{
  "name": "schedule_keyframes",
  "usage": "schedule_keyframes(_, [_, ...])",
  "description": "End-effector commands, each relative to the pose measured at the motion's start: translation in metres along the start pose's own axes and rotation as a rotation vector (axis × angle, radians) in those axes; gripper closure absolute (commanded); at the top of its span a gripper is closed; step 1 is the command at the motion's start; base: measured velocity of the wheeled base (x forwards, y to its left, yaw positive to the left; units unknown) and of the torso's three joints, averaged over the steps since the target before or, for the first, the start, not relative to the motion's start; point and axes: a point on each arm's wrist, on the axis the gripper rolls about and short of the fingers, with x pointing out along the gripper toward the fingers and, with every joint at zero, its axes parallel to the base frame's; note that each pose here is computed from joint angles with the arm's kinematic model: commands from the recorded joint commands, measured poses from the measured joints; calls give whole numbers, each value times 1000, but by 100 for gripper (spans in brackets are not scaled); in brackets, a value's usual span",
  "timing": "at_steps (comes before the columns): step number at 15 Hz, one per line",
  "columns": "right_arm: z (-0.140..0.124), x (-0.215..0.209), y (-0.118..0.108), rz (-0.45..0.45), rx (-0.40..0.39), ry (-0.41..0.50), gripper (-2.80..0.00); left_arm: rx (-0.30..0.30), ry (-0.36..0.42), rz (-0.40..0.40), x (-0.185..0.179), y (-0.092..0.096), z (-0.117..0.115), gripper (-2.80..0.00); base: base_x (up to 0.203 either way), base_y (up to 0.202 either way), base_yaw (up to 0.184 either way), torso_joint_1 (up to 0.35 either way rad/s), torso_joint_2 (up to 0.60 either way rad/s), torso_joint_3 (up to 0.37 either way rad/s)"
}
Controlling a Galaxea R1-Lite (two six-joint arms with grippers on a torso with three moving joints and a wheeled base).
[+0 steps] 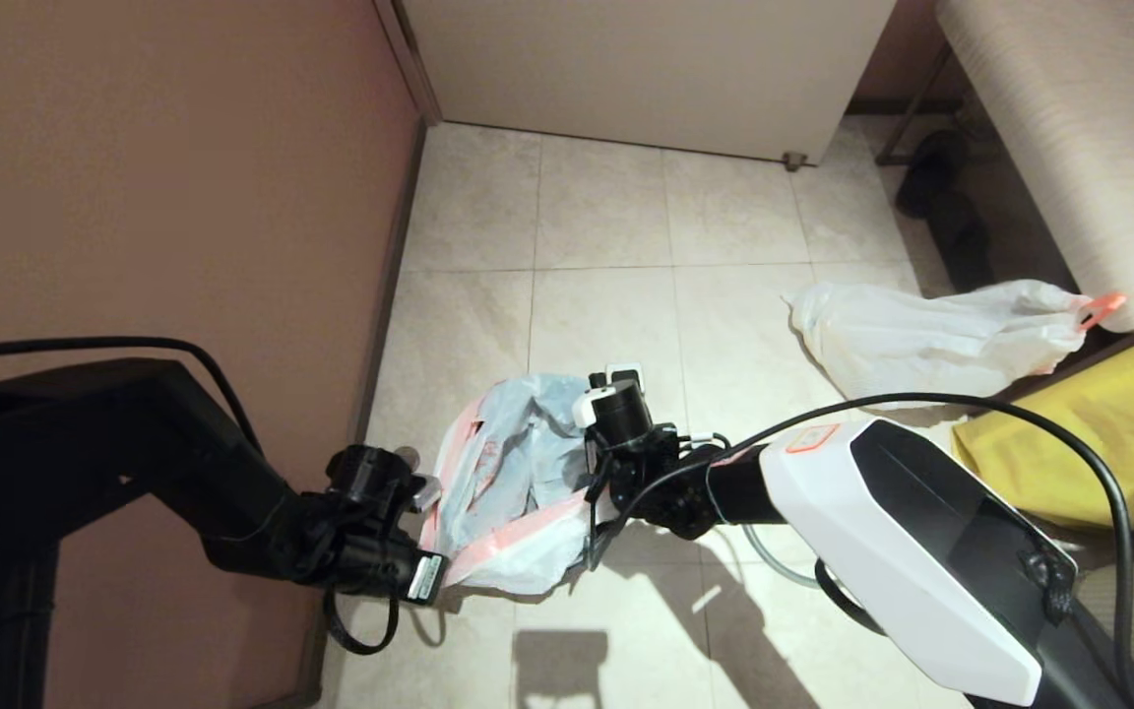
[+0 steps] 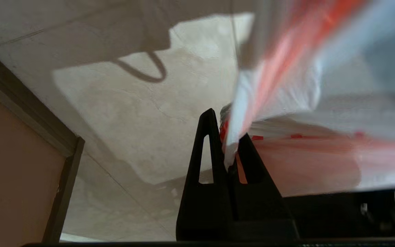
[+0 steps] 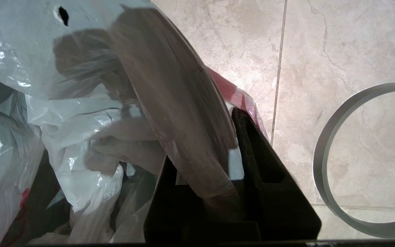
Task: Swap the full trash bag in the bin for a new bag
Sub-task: Put the new garbage bag on the trash can
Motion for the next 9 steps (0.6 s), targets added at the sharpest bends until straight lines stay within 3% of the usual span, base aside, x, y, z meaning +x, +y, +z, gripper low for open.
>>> schedule_keyframes(1, [5,-5,2,6,7,-12,0,-74,-6,11,15,-1,3,0,0,0,0,0,0,0])
schedule_keyframes(2, [5,-5,3,7,7,-12,0,-128,-34,9,15,-5,9,0,0,0,0,0,0,0])
schedule_keyframes(5, [3,-14,12,31,-7,-5,0,-168,-58,-8,26,-12,15,0,0,0,0,0,0,0])
schedule_keyframes(8, [1,-24,22,59,-13,-8,0,-175,-159,-154,11,-20,16,0,0,0,0,0,0,0])
schedule_keyframes(9, [3,-27,24,65,-12,-12,0,-181,-184,-159,10,-17,17,0,0,0,0,0,0,0])
